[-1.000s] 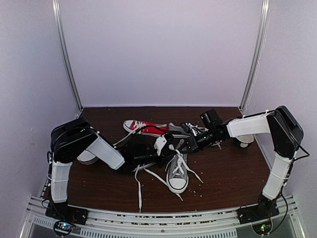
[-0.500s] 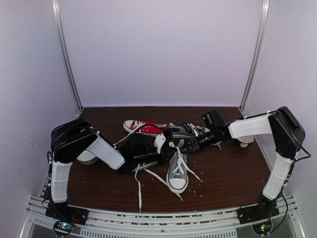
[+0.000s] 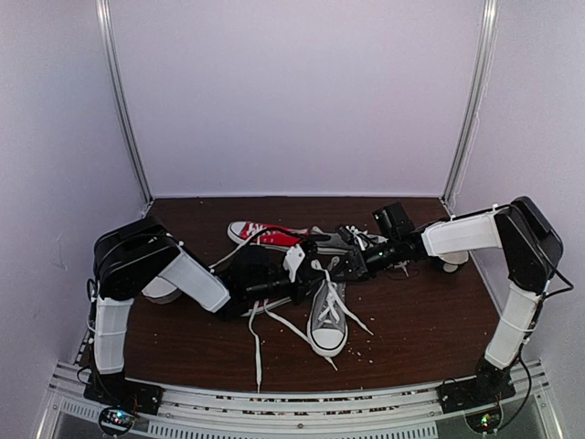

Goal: Tie the shoes
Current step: Cross the half-tied shoelace with the shoelace loop, then tie the loops with the shoelace on the shoe.

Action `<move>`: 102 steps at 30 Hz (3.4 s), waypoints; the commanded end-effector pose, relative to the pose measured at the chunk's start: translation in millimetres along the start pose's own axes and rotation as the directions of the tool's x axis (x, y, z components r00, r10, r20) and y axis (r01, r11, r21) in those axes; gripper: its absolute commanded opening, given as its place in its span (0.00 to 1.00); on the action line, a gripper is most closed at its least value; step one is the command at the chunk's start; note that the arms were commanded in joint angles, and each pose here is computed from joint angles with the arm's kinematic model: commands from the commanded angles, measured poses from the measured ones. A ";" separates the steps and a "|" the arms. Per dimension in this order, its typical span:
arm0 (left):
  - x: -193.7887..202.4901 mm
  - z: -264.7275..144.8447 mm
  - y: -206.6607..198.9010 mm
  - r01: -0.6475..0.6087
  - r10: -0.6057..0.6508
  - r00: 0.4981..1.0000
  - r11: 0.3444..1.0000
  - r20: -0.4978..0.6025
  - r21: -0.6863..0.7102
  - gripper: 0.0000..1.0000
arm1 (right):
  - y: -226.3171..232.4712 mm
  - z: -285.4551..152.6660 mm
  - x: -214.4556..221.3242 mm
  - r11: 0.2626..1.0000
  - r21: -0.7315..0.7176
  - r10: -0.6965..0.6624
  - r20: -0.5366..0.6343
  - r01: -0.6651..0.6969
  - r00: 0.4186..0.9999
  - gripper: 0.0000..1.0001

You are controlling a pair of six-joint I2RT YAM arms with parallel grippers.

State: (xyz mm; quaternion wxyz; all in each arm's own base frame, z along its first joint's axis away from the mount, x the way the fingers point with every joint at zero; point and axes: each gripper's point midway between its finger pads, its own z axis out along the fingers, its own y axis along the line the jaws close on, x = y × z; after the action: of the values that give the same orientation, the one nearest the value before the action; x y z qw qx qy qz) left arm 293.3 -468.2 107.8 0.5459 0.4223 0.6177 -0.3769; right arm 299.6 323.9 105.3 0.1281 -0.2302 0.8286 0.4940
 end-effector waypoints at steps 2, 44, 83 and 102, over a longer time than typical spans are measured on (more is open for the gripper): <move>-16.3 5.0 -3.1 -0.004 0.002 0.998 1.000 0.070 0.031 0.00 | 2.5 6.7 -4.8 0.999 -0.023 -0.023 0.008 0.023 1.000 0.19; -23.3 -16.9 4.3 0.009 -0.008 0.993 1.000 0.117 -0.006 0.43 | -2.6 -18.0 -5.2 0.994 0.095 -0.066 0.051 0.061 0.996 0.00; -45.4 -18.4 36.3 0.182 -0.166 0.971 0.980 0.172 -0.081 0.35 | 1.0 -19.9 -1.7 0.993 0.096 -0.075 0.039 0.071 0.996 0.00; -26.6 -27.6 41.3 0.308 -0.294 0.948 0.943 0.122 -0.125 0.00 | -10.3 -40.1 19.7 0.972 0.230 -0.060 0.044 0.048 0.997 0.00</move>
State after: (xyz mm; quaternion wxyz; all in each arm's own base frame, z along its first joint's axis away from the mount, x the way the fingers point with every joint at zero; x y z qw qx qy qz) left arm 315.9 -438.0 124.0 0.5315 0.2885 0.6676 -0.4343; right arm 292.3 290.3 116.3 0.1897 -0.2283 0.8571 0.4211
